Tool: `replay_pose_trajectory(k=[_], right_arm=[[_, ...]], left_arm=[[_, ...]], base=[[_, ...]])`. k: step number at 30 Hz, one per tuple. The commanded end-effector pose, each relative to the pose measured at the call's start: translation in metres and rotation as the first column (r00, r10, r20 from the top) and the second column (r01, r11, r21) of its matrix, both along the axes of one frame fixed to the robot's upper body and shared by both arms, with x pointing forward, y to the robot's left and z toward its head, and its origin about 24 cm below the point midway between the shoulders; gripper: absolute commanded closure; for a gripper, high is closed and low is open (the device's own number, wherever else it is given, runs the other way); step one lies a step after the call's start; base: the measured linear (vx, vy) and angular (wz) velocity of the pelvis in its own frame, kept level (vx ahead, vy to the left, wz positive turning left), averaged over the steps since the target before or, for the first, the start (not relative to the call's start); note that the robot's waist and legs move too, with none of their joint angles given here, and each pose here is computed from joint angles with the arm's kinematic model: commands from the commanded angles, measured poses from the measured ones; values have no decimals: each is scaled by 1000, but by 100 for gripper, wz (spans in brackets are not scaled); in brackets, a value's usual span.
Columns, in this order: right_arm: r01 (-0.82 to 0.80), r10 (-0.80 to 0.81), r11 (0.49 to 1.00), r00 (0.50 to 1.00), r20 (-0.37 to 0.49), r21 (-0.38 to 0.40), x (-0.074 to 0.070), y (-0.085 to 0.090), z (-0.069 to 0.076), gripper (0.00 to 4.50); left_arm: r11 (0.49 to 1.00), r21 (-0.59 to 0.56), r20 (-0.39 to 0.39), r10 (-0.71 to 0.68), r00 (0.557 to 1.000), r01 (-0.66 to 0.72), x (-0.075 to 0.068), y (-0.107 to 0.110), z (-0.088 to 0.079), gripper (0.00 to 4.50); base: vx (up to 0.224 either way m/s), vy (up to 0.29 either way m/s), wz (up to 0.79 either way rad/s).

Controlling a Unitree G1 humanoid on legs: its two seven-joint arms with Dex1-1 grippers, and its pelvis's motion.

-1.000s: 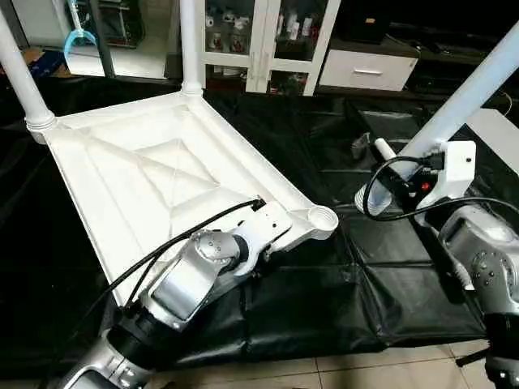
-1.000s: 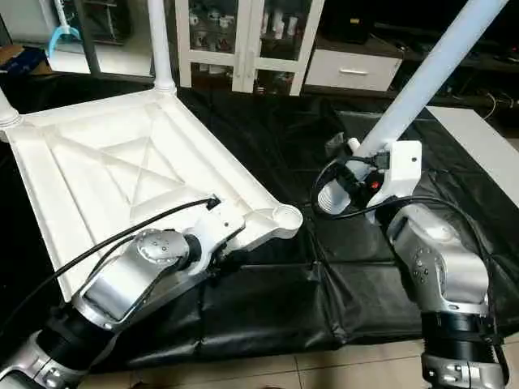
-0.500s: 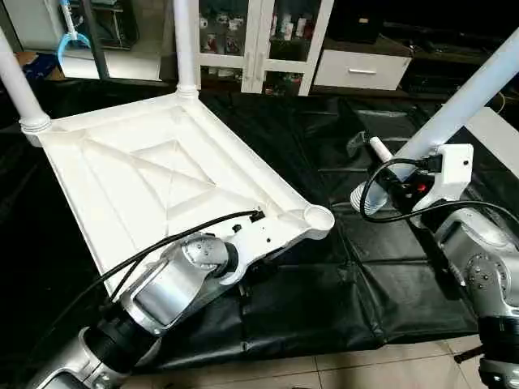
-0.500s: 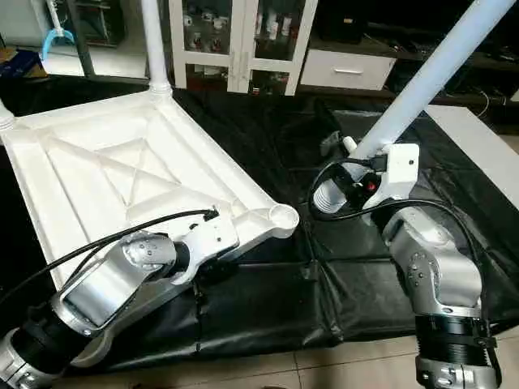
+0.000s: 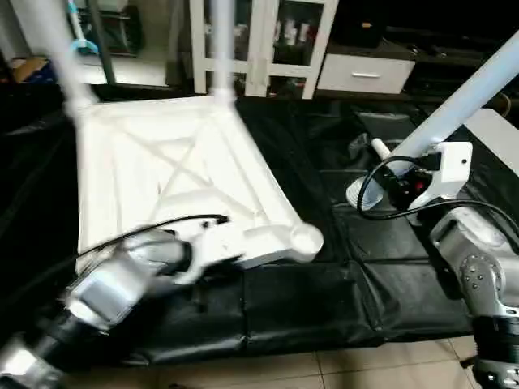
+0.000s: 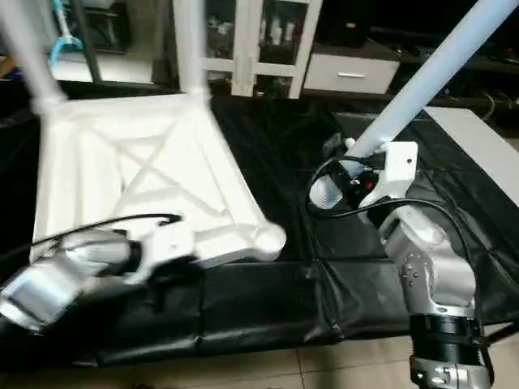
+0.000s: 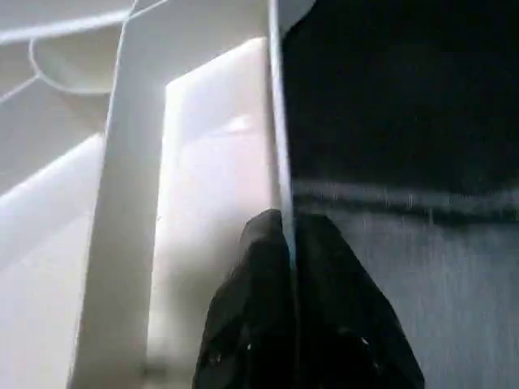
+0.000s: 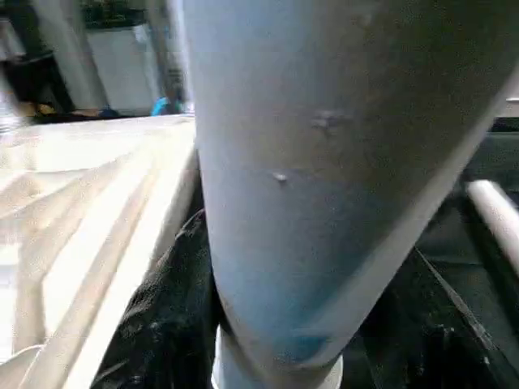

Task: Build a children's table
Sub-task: Pick table leg

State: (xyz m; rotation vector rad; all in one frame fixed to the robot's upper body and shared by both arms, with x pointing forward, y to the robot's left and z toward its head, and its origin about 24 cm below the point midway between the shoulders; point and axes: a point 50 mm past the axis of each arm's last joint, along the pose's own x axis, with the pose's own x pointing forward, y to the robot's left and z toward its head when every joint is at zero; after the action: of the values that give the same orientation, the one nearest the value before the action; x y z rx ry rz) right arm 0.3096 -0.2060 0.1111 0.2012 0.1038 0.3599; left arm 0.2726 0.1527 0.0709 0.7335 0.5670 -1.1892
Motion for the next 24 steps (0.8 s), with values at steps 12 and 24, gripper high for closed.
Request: replay_pose_trajectory(k=[12,24], right_arm=[[-136,137,991,988,-78,18,-13,7,-34,267],[-64,66,997,996,-52,49,-22,15,-40,267]], left_arm=[[994,-99,-48,44,998,-49,-6,7,19,381],[989,39,10,142,990,-142,-4,12,-8,380]], base=[[0,0,0],[0,0,0]])
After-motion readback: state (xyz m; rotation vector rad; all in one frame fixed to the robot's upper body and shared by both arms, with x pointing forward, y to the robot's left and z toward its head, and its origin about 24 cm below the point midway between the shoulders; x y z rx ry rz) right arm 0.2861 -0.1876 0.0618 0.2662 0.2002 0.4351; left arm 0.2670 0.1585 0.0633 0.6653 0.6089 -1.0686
